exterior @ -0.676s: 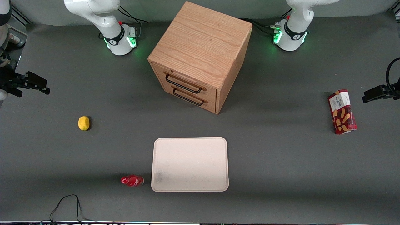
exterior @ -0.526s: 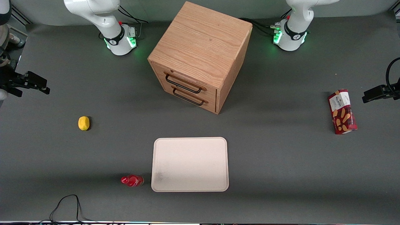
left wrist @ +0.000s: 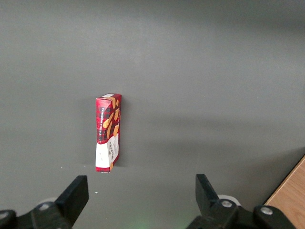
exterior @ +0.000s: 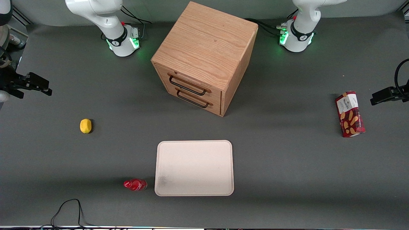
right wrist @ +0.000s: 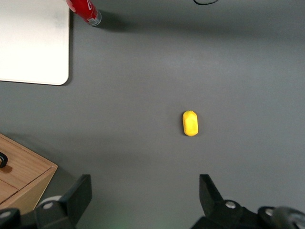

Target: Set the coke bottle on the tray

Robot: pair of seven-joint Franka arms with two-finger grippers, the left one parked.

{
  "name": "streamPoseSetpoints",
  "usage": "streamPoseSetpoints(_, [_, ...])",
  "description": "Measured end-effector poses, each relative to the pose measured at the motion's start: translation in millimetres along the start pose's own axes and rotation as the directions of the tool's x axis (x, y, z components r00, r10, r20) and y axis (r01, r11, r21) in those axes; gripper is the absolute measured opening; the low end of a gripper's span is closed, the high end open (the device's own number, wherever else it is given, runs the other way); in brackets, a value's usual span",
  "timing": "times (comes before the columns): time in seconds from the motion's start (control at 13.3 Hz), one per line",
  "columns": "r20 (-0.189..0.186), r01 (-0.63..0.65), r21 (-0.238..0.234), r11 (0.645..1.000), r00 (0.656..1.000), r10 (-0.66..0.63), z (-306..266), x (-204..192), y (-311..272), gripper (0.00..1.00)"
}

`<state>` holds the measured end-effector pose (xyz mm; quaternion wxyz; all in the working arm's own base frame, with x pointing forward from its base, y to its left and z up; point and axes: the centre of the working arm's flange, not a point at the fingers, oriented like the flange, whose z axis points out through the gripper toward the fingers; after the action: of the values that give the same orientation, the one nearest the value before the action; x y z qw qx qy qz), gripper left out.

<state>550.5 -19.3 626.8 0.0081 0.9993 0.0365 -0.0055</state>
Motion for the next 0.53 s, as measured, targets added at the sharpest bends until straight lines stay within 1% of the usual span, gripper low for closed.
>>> streamPoseSetpoints(0.38, [0.002,0.007,0.0,1.0,1.0,-0.007,1.1,1.1,-4.1,1.0])
streamPoseSetpoints(0.53, [0.001,0.027,-0.002,1.0,1.0,-0.027,1.6,7.4,-17.2,1.0])
